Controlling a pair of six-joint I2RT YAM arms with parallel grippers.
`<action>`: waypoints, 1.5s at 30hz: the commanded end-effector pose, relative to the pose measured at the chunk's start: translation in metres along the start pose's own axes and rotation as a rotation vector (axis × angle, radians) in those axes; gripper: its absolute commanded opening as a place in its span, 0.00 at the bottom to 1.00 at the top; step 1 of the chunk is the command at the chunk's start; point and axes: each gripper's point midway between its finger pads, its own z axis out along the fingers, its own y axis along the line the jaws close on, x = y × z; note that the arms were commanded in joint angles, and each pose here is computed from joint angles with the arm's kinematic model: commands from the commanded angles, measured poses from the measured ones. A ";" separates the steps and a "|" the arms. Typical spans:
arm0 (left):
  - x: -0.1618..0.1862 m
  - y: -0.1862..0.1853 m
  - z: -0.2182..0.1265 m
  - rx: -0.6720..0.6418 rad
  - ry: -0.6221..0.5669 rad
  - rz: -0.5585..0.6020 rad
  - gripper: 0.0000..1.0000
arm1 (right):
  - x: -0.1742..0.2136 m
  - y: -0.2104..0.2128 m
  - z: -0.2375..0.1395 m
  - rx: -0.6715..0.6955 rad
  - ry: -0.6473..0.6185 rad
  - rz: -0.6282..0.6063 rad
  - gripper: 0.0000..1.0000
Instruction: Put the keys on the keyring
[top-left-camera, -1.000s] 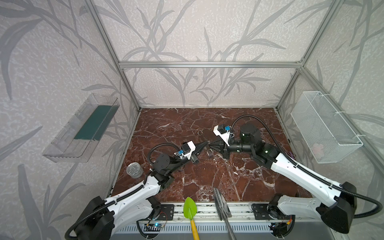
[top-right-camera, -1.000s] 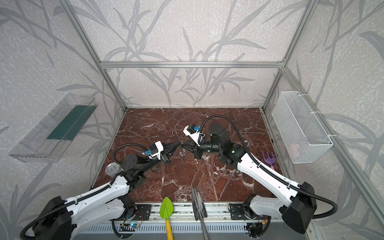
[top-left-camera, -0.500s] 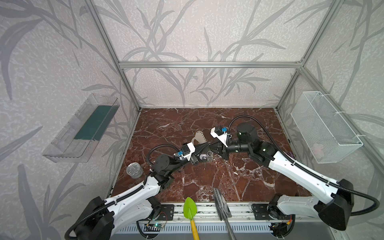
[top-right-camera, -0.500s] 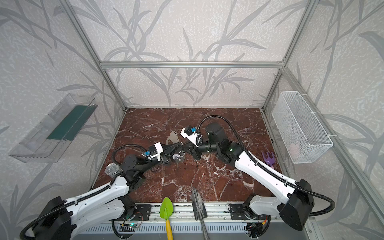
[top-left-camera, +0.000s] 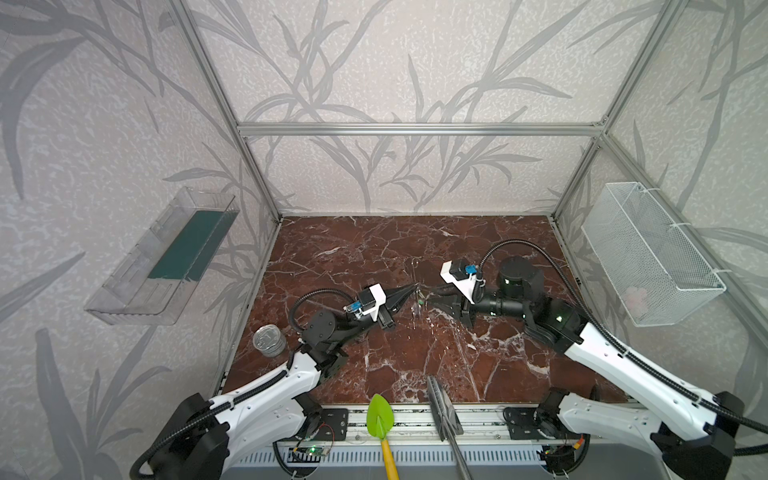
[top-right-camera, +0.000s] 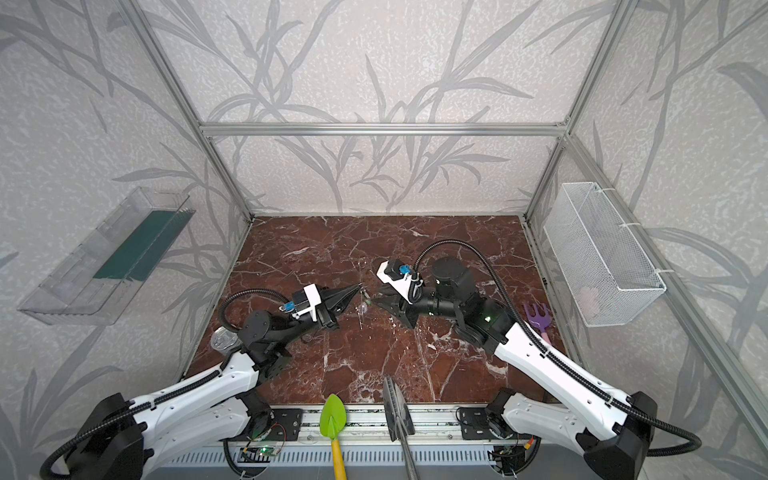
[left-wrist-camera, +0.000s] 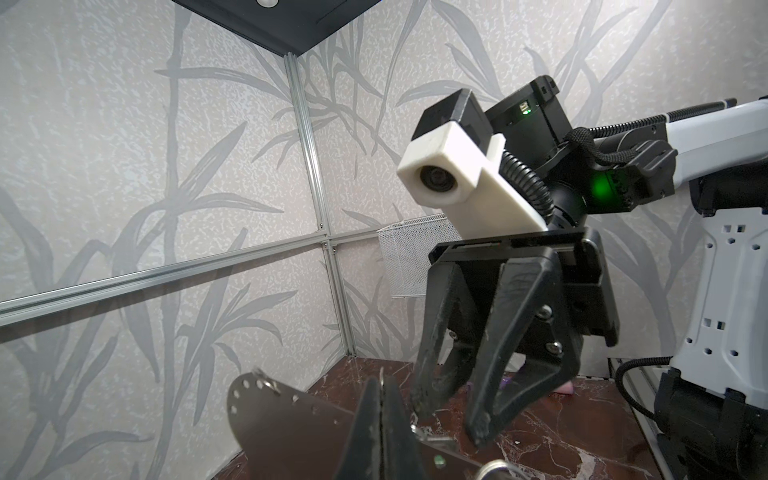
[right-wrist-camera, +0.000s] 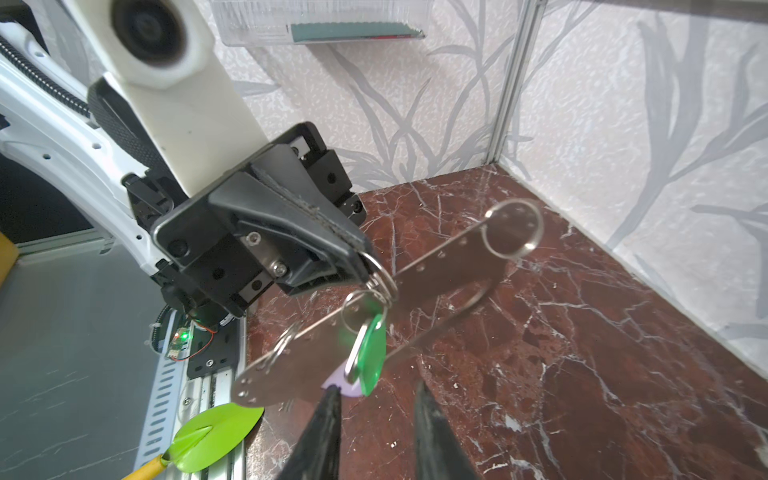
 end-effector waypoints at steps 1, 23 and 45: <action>-0.018 0.000 0.002 0.052 -0.056 -0.055 0.00 | -0.005 -0.006 -0.012 0.068 -0.026 -0.031 0.31; -0.014 -0.010 0.019 0.221 -0.039 -0.159 0.00 | -0.012 -0.006 0.005 0.021 -0.071 -0.046 0.18; -0.012 -0.012 0.019 0.237 -0.037 -0.168 0.00 | -0.019 -0.004 0.009 -0.002 -0.091 -0.047 0.11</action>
